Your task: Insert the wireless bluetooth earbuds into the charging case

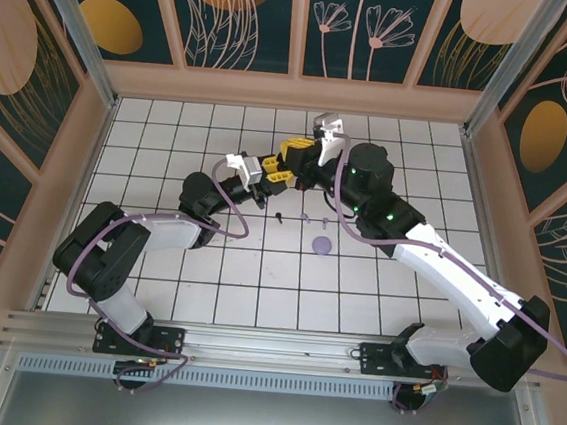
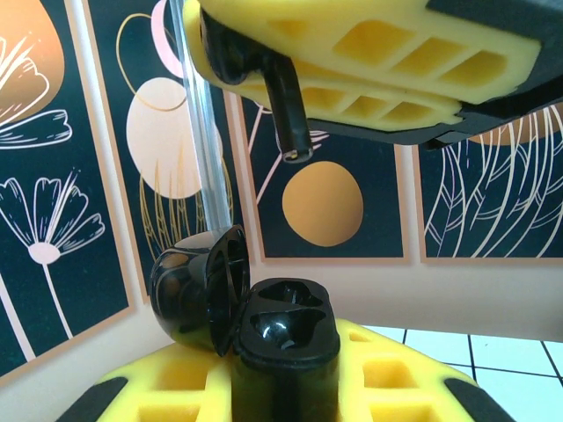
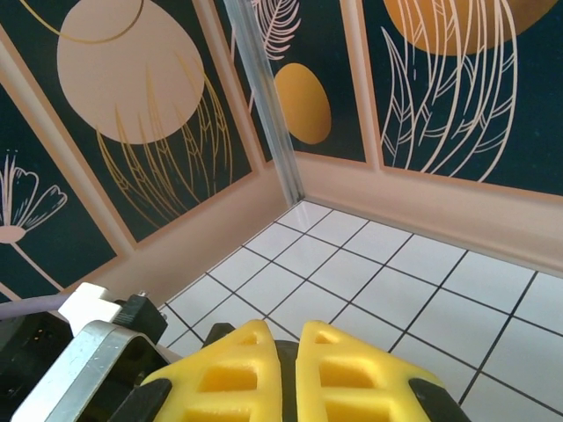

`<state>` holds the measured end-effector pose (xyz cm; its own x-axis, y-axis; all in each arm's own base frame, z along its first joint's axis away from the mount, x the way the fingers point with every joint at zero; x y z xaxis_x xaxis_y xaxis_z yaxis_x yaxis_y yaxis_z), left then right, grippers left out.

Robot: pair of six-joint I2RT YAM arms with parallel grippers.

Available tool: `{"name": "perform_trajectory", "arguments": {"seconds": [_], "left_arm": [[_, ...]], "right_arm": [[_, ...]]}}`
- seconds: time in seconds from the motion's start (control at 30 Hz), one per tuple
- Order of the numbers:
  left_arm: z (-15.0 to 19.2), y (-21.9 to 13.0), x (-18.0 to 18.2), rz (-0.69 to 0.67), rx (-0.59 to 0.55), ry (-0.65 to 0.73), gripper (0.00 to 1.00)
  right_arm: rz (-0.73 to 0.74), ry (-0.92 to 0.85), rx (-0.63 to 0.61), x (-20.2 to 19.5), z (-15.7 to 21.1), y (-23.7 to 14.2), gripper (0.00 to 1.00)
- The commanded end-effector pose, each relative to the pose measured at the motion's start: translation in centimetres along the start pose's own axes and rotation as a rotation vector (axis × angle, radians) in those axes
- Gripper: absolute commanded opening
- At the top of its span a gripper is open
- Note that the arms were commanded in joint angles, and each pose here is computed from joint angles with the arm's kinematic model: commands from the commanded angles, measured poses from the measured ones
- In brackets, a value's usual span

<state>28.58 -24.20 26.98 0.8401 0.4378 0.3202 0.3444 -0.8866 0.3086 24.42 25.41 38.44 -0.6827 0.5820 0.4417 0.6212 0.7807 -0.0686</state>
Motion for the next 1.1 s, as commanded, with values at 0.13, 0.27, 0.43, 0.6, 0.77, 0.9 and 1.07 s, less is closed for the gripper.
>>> {"name": "perform_trajectory", "arguments": {"seconds": [0.13,0.27,0.43,0.6,0.77,0.9,1.07], "left_arm": [[-1.7,0.5,0.4,-0.003,-0.055,0.049,0.0],[-1.8,0.6,0.4,0.0,-0.054,0.051,0.0],[-1.9,0.6,0.4,0.002,-0.056,0.052,0.0],[-2.0,0.6,0.3,0.015,-0.061,0.056,0.0],[-2.0,0.5,0.0,0.035,-0.066,0.075,0.0],[-2.2,0.4,-0.1,0.048,-0.072,0.08,0.0],[-2.2,0.5,-0.1,0.049,-0.076,0.08,0.0]], "right_arm": [[-0.04,0.05,-0.02,0.6,-0.6,-1.4,0.09],[-0.019,0.066,-0.002,0.0,0.4,-1.5,0.09],[-0.003,0.076,0.012,-0.6,1.3,-1.2,0.09],[0.008,0.077,0.023,-0.9,1.7,-0.8,0.09],[0.019,0.078,0.023,-1.4,1.7,-0.5,0.09],[0.021,0.08,0.027,-1.6,1.8,-0.4,0.09],[0.016,0.085,0.037,-1.7,2.0,-0.1,0.09]]}}
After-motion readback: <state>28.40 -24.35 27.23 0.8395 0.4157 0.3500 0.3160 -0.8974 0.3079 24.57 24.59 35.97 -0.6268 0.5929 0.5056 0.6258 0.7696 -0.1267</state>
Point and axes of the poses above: each hand's point on the last joint's axis, 136 mm out from that joint toward the fingers, its own y axis out along the fingers, its own x axis along the line the jaws close on, z = x × y, the point moved 8 cm from there along -y, back along the fingers, and after that the axes turned 12 degrees about y, right-handed, at the moved point
